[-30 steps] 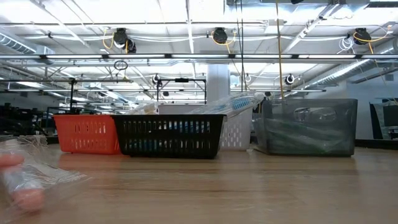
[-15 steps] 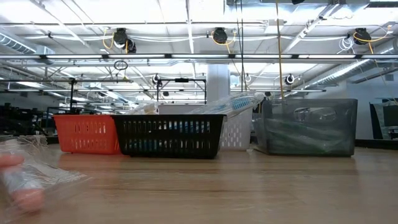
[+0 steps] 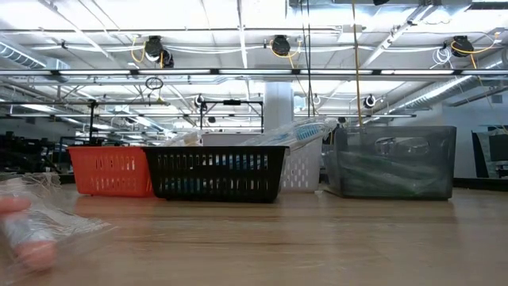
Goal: Pick & Place Toothbrushes
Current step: Put the purple toothbrush into the white basket
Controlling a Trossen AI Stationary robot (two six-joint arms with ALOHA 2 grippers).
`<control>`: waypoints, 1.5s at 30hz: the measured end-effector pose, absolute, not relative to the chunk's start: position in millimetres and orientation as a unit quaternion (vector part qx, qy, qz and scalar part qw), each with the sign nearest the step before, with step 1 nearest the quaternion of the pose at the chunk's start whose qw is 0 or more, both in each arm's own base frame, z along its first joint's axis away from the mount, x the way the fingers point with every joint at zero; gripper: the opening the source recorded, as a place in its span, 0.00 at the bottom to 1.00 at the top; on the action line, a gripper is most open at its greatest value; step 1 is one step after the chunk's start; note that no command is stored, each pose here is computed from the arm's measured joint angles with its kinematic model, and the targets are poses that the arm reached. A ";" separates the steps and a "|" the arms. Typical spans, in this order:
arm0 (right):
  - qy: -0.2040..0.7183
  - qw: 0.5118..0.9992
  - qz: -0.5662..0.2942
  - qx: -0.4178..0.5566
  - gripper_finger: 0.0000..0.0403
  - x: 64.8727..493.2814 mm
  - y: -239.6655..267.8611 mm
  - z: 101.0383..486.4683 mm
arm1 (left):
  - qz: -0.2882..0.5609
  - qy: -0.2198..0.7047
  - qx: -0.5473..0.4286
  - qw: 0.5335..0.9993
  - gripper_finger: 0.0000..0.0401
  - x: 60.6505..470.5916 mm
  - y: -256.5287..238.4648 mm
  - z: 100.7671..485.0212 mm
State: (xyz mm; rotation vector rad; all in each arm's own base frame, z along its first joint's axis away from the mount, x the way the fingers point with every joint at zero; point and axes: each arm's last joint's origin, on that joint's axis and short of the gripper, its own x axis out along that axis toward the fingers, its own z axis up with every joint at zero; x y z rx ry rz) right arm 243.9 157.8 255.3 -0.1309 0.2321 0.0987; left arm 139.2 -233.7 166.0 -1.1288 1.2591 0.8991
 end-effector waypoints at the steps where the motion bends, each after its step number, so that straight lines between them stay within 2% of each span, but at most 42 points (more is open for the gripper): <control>1: 0.116 0.990 0.049 -0.065 0.21 243.9 157.8 255.3 | 0.386 0.537 -0.480 0.576 0.18 139.1 -233.6 165.1; 19: 0.115 0.990 0.049 -0.065 0.21 244.0 157.8 255.4 | 0.398 0.529 -0.462 0.591 0.18 137.8 -229.3 164.7; 27: 0.115 0.990 0.049 -0.065 0.21 244.0 157.8 255.4 | 0.411 0.531 -0.458 0.582 0.18 135.3 -225.9 157.4; 31: 0.116 0.990 0.049 -0.061 0.21 244.0 157.8 255.4 | 0.417 0.529 -0.455 0.582 0.25 134.7 -222.9 154.0; 39: 0.116 0.990 0.049 -0.061 0.21 244.0 157.8 255.4 | 0.404 0.520 -0.485 0.575 0.51 140.8 -217.3 141.8; 42: 0.116 0.990 0.049 -0.061 0.21 243.9 157.8 255.4 | 0.393 0.520 -0.499 0.572 0.55 139.1 -214.8 134.7; 45: 0.116 0.990 0.049 -0.061 0.21 244.0 157.8 255.4 | 0.402 0.515 -0.502 0.566 0.55 137.0 -211.4 130.5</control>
